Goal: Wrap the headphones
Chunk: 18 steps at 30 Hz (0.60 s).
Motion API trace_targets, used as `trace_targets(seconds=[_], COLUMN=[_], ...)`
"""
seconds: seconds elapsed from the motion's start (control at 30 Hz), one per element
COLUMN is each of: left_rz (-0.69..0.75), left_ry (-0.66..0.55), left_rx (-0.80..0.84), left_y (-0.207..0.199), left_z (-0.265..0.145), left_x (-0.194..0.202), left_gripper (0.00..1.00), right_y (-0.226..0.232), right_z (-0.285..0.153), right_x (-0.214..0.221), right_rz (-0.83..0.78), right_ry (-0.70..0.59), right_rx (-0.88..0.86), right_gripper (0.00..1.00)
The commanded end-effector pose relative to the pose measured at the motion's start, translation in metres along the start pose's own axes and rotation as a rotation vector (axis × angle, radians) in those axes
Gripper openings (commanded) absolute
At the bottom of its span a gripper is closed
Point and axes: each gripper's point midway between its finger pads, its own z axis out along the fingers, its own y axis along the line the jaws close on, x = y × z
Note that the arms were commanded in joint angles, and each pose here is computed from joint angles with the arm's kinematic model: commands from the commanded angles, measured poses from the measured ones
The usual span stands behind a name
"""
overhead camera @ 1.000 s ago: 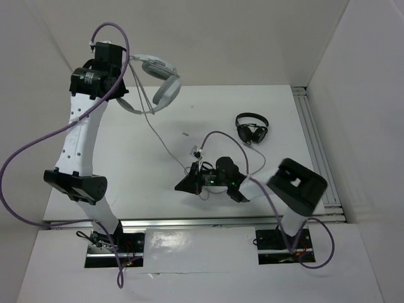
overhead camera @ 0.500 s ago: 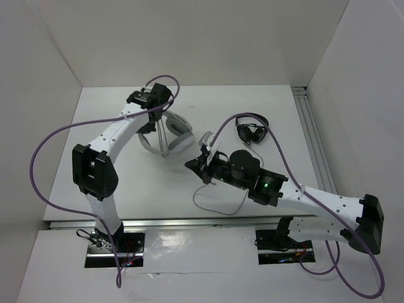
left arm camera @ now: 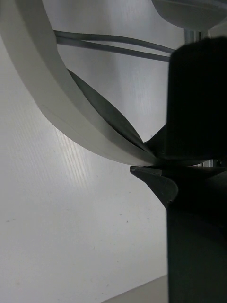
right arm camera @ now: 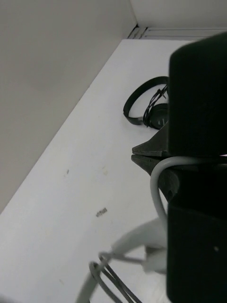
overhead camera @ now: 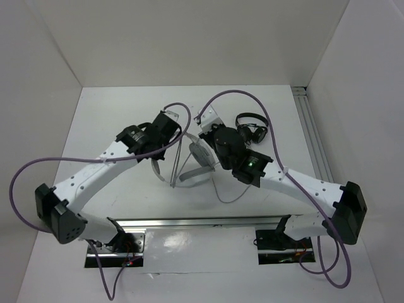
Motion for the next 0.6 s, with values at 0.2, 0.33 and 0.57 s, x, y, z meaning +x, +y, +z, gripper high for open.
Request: trace_targets(seconds=[0.2,0.33,0.57], left_rz=[0.207,0.163,0.023], left_ry=[-0.158,-0.25,-0.342], left_rx=[0.352,0.377,0.27], left_y=[-0.071,-0.062,-0.02], left_z=[-0.094,-0.128,-0.175], left_x=[0.011,-0.006,-0.042], left_gripper=[0.0,0.0,0.0], right_y=[-0.076,-0.043,0.057], right_z=[0.058,0.078,0.071], right_x=[-0.039,-0.036,-0.025], right_rz=[0.162,0.187,0.386], right_ry=[-0.117,-0.121,-0.175], right_rx=[0.111,-0.203,-0.731], right_gripper=[0.08,0.08,0.0])
